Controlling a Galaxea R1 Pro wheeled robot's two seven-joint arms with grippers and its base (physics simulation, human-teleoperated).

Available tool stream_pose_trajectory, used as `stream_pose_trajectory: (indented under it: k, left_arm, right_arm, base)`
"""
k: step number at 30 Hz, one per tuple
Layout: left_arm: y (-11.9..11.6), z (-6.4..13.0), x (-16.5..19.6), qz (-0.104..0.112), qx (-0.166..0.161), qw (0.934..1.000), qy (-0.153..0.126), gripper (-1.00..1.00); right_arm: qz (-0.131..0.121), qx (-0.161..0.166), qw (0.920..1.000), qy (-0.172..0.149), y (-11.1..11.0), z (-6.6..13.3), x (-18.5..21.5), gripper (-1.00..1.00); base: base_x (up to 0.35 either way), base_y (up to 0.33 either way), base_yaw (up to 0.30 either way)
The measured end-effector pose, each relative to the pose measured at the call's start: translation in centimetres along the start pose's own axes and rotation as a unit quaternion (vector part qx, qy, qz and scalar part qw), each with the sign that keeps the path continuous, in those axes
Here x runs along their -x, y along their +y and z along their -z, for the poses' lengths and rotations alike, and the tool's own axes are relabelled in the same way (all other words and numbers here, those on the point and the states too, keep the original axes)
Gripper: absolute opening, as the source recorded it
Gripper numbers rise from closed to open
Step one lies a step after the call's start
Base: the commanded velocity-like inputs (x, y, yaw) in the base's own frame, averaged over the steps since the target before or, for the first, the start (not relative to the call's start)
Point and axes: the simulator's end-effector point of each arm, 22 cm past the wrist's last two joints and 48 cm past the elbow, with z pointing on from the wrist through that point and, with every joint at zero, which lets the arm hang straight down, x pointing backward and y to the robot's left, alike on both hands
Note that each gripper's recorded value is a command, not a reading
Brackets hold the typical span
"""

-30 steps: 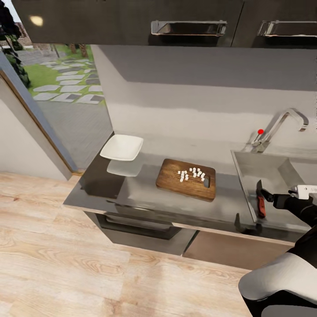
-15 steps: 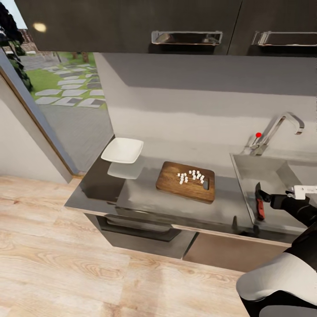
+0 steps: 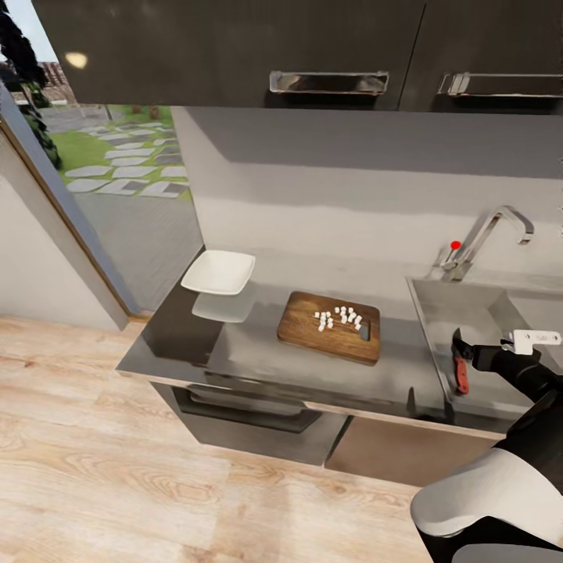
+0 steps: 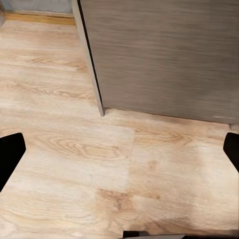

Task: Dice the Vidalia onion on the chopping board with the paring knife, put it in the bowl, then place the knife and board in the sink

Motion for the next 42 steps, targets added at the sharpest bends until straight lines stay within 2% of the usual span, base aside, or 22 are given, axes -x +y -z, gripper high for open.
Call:
stream_pose_trajectory:
  k: [6,16,20,24,27,42]
  left_arm:
    - [0.7,0.9,-2.3,-0.009,0.007,0.9997,0.024,1.0]
    - [1.1,1.0,-2.6,-0.012,0.013,0.9996,0.024,1.0]
    - [2.6,1.3,-3.0,-0.01,0.054,0.9981,0.027,1.0]
    - [4.6,2.5,-4.1,-0.007,0.129,0.9909,0.039,1.0]
    - [5.2,2.8,-4.4,-0.008,0.147,0.9883,0.041,1.0]
    - [5.5,3.1,-4.9,-0.011,0.153,0.9873,0.041,1.0]
  right_arm:
    - [0.0,-0.001,1.0,-0.004,0.0,0.3,0.5,1.0]
    - [-0.002,0.0,0.9999,-0.013,0.0,0.7,1.3,1.0]
    - [-0.002,0.0,0.9999,-0.016,0.0,0.9,1.6,1.0]
    - [-0.003,0.0,0.9998,-0.019,0.0,1.1,1.9,1.0]
    - [-0.003,0.0,0.9998,-0.021,-0.1,1.3,2.2,1.0]
    - [-0.005,0.002,0.9995,-0.03,0.0,1.9,3.1,1.0]
  base:
    - [0.0,0.0,0.0]
    - [0.0,0.0,0.0]
    - [0.0,0.0,0.0]
    - [0.0,0.0,0.0]
    - [0.0,0.0,0.0]
    - [0.0,0.0,0.0]
